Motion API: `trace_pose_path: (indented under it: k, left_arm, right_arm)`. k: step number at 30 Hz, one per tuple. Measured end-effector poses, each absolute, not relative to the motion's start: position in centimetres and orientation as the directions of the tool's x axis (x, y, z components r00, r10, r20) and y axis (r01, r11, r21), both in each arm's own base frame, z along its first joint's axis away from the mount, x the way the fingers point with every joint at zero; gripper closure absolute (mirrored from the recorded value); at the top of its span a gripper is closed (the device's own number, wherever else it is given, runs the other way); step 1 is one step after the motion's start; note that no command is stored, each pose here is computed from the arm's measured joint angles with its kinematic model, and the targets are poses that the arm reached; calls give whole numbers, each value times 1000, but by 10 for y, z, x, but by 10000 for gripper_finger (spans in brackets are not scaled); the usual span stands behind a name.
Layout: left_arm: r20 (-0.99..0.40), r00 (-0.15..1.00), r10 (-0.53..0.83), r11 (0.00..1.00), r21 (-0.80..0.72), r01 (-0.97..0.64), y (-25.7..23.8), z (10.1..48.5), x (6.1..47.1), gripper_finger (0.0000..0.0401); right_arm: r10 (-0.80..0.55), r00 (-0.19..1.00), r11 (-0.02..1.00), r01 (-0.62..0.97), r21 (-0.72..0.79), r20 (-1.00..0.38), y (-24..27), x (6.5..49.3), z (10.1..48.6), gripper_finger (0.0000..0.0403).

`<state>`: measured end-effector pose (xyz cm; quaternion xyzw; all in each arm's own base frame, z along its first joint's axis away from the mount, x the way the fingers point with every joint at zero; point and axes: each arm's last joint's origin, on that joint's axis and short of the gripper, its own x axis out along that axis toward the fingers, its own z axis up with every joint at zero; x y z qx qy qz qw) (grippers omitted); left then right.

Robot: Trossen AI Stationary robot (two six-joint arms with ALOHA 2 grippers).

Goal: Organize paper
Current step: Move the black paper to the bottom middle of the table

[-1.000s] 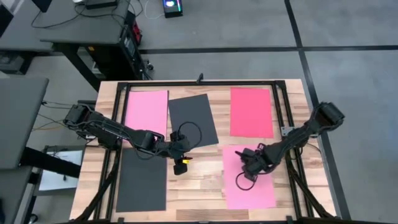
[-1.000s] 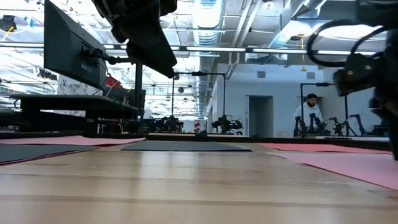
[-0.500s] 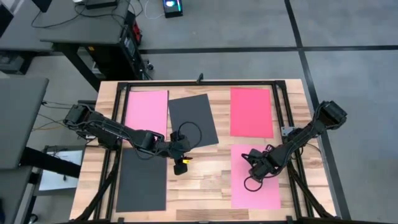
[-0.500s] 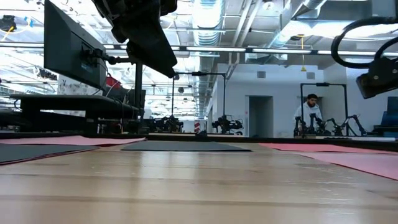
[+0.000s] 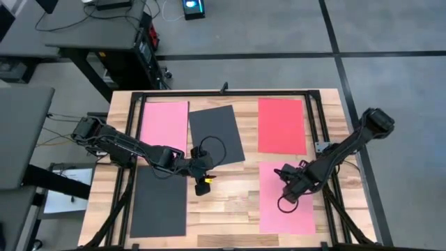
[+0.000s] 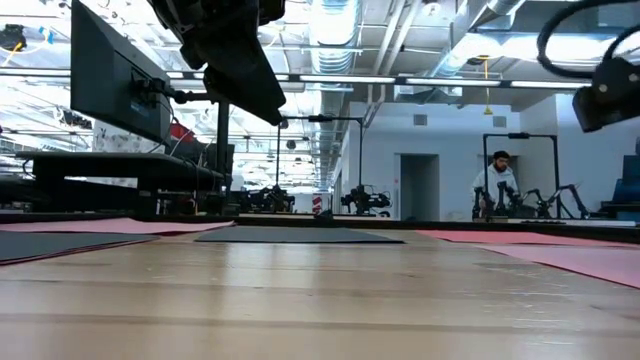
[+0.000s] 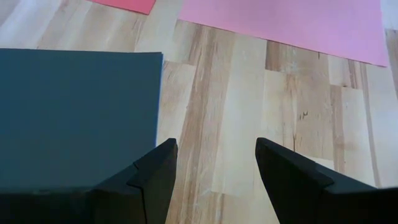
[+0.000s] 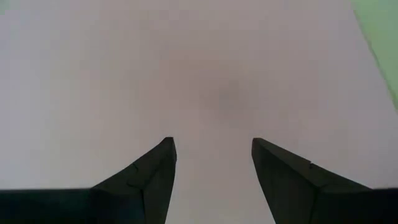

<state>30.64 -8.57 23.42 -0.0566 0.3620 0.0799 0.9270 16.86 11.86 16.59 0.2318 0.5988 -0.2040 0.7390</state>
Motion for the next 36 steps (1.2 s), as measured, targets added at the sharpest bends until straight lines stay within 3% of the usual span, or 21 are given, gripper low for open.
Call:
trace_pose_path:
  k: [8,13,27,36]
  left_arm:
    - [-708,685,171,983,74,-168,-83,211,318,200]
    - [-767,626,137,988,59,-144,-61,186,333,200]
    - [-786,617,33,991,-57,-125,10,179,345,200]
    - [-790,612,-12,966,-167,-197,65,177,338,200]
  right_arm:
    - [-72,550,837,487,249,-832,111,204,182,202]
    - [-117,649,907,378,185,-752,89,233,185,202]
    - [-272,510,961,183,-207,-816,44,280,141,202]
    - [-383,453,903,2,-429,-805,29,307,128,202]
